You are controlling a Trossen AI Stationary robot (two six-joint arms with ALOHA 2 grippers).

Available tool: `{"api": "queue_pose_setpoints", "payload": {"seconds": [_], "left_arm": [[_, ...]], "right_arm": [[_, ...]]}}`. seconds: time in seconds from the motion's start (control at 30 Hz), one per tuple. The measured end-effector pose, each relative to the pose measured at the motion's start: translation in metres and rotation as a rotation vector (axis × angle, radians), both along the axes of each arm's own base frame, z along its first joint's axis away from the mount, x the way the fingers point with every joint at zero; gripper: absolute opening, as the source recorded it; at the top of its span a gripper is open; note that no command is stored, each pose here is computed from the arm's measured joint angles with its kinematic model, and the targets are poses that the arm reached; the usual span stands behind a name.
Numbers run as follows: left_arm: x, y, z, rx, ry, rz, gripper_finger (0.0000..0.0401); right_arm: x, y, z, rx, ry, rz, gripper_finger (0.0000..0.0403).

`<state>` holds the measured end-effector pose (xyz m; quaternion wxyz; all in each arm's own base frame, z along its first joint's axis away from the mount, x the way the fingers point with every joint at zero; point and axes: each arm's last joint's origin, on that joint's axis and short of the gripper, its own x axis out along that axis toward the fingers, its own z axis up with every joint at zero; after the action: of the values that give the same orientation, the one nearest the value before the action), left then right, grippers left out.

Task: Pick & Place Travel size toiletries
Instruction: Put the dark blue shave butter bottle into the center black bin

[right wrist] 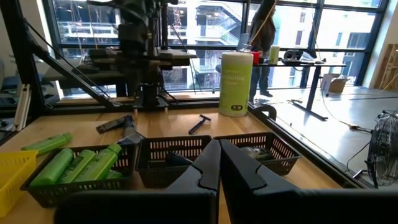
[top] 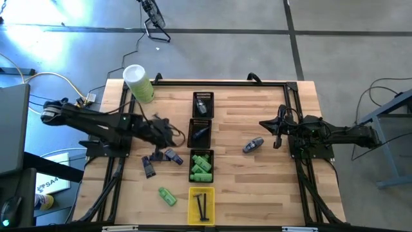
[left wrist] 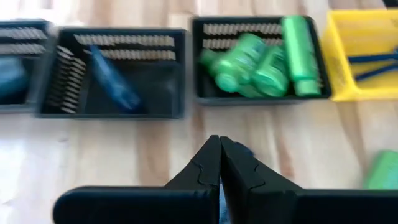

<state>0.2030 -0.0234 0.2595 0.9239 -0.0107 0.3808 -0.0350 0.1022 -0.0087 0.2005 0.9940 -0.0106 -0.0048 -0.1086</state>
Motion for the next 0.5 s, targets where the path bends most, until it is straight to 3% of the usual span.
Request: {"api": "queue_pose_setpoints", "payload": {"seconds": [0.33,0.5], "left_arm": [[0.014,-0.014,-0.015,-0.073,0.094,0.038,0.0001],[0.019,-0.015,-0.024,-0.089,0.151,0.071,0.0040]], "right_arm": [[0.000,0.000,0.000,-0.008,0.003,0.000,0.0002],[0.000,0.000,0.000,-0.004,0.001,0.001,0.0002]]}}
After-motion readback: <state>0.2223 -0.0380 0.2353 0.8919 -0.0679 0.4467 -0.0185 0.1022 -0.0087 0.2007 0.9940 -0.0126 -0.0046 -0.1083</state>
